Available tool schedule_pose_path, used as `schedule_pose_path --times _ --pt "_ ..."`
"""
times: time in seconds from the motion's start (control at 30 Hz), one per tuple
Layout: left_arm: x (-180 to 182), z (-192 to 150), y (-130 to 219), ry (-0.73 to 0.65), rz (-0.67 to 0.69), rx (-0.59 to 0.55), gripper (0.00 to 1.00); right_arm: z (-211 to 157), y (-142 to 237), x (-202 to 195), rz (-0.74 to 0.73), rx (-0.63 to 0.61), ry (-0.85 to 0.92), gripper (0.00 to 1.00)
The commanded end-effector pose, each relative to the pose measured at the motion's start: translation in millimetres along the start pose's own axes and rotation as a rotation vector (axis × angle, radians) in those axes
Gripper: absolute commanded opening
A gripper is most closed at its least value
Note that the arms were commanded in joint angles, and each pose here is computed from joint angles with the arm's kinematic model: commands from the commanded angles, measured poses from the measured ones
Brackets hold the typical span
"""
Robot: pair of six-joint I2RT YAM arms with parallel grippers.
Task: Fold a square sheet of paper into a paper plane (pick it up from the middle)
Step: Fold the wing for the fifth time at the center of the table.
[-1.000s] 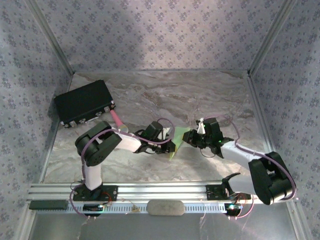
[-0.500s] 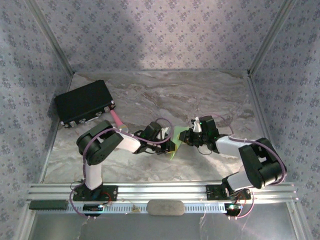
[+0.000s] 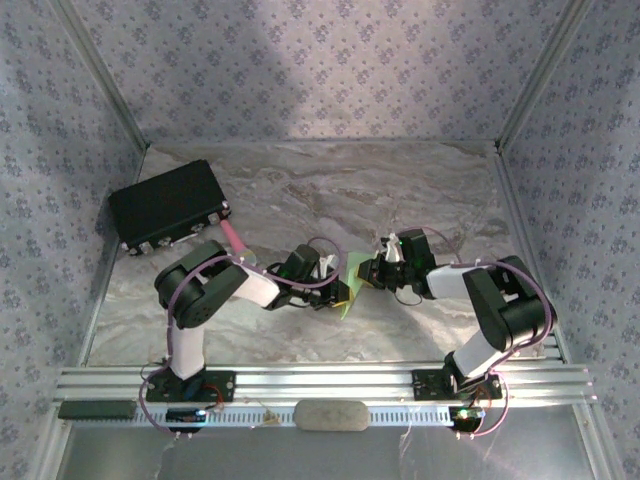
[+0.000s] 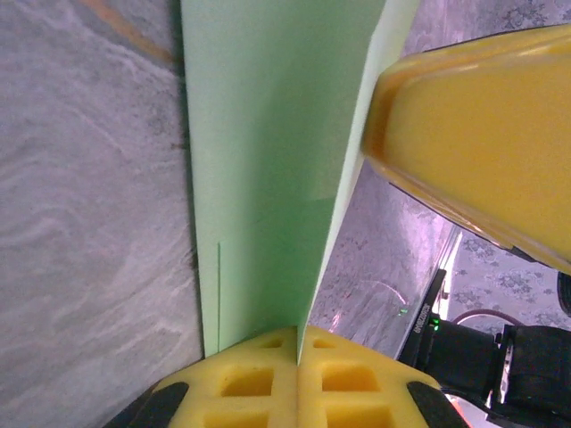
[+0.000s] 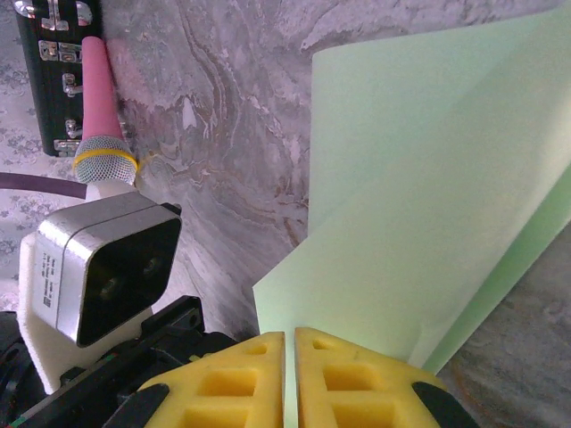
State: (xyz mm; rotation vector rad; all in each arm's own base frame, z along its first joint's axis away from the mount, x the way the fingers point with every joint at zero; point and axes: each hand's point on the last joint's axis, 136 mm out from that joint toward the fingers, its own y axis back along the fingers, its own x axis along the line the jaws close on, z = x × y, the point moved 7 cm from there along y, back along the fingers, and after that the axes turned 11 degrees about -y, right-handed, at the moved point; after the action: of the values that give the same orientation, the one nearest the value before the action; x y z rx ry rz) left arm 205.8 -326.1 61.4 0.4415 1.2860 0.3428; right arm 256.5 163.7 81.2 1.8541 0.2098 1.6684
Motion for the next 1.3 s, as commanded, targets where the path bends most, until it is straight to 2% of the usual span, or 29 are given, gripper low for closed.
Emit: schedule_pose_path --times 0.0,0.67,0.87,1.03,1.17,1.27 --pt "22.5 -12.0 -3.7 0.062 0.064 0.033 0.0 6.5 -1.9 7.4 0.036 0.007 0.023 0.12" --pt "35.8 -14.2 -3.2 0.129 0.102 0.04 0.0 9.3 -10.9 -6.4 0.024 0.024 -0.006 0.12" --pt "37.9 -15.2 -3.7 0.135 0.117 0.046 0.0 4.5 -14.5 -34.6 -0.122 0.028 -0.078 0.1" --pt "31.5 -13.7 -1.0 0.108 0.114 0.053 0.06 -1.7 -13.8 -50.6 -0.204 0.023 -0.113 0.09" --pt "17.4 -12.1 3.4 0.054 0.116 0.078 0.15 -3.0 -12.4 -53.3 -0.249 0.022 -0.116 0.08" --pt "7.4 -11.8 6.6 0.016 0.121 0.097 0.15 -2.8 -12.1 -53.8 -0.265 0.023 -0.115 0.08"
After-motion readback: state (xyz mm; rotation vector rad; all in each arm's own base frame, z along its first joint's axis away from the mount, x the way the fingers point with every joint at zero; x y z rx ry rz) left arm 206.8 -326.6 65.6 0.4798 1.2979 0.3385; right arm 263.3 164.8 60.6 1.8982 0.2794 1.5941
